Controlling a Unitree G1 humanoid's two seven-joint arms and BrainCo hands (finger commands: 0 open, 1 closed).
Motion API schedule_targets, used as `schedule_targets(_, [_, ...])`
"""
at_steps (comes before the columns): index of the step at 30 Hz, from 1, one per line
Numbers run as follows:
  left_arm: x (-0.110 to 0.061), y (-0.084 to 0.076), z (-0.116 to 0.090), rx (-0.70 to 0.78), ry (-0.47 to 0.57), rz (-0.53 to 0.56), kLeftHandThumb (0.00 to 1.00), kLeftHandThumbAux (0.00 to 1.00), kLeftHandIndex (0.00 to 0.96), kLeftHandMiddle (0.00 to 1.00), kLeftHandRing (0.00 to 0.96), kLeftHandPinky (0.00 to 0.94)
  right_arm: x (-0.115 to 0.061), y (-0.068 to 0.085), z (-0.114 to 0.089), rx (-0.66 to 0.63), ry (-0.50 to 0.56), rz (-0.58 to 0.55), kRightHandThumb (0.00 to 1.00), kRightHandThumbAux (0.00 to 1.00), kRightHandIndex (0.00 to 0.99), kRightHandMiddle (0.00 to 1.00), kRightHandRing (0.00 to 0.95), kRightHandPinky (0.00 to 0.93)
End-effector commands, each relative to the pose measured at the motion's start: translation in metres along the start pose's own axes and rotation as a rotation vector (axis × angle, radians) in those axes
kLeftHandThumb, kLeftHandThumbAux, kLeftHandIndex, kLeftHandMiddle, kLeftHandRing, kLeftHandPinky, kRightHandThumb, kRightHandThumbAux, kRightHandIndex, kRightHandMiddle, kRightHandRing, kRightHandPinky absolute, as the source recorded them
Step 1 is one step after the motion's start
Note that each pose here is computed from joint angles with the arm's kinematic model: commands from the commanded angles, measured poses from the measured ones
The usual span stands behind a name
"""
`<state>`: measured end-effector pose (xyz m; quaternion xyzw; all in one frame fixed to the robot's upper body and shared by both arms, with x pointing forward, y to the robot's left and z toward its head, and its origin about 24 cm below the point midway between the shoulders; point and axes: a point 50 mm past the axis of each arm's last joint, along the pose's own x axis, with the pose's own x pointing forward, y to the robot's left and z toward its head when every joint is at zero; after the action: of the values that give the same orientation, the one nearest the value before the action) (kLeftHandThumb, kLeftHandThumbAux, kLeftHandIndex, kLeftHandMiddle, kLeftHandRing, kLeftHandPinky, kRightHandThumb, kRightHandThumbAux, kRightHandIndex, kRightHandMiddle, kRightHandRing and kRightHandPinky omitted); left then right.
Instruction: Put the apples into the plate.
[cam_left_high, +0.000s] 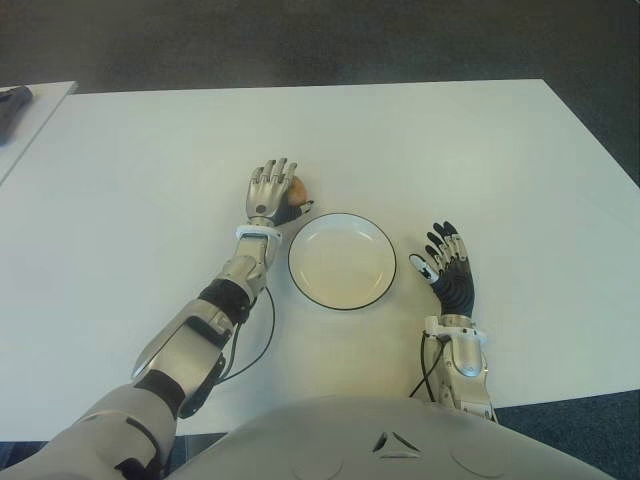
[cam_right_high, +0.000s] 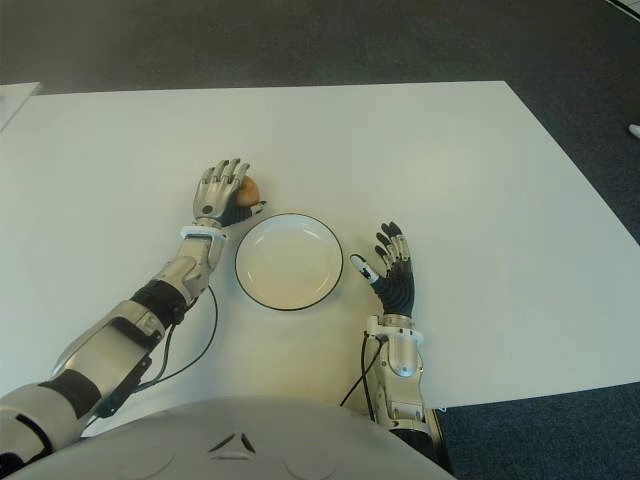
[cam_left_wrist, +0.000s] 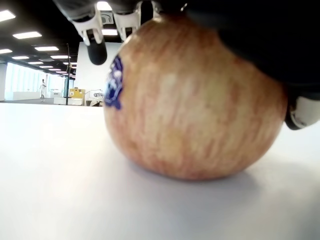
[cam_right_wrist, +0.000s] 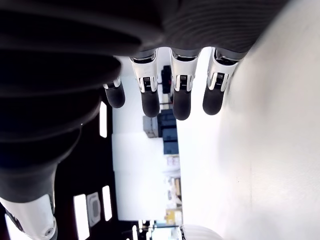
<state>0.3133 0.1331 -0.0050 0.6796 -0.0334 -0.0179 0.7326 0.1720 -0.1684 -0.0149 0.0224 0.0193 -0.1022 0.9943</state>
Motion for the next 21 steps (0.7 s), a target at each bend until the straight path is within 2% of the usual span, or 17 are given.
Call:
schedule_targets(1, [-0.01,-0.021,-0.007,0.033,0.021,-0.112,0.29,0.343,0.078,0.035,0.023,0.081,-0.028,-0.008,-0.038,0.002,0.228,-0.039,0.259,0.683,0.086,0.137,0.123,0.157])
schedule_targets(16, [-0.019,-0.037,-0.013,0.035,0.048,-0.19,0.314,0.378,0.087,0.076,0.06,0.121,-0.03,-0.011,-0.037,0.013,0.227,-0.038,0.268,0.664,0.092,0.144,0.114,0.118])
schedule_targets(21, [-0.021,-0.041,-0.014,0.034,0.054,-0.204,0.322,0.392,0.082,0.087,0.074,0.135,-0.03,-0.011,-0.036,0.014,0.225,-0.042,0.275,0.669,0.096,0.152,0.12,0.132])
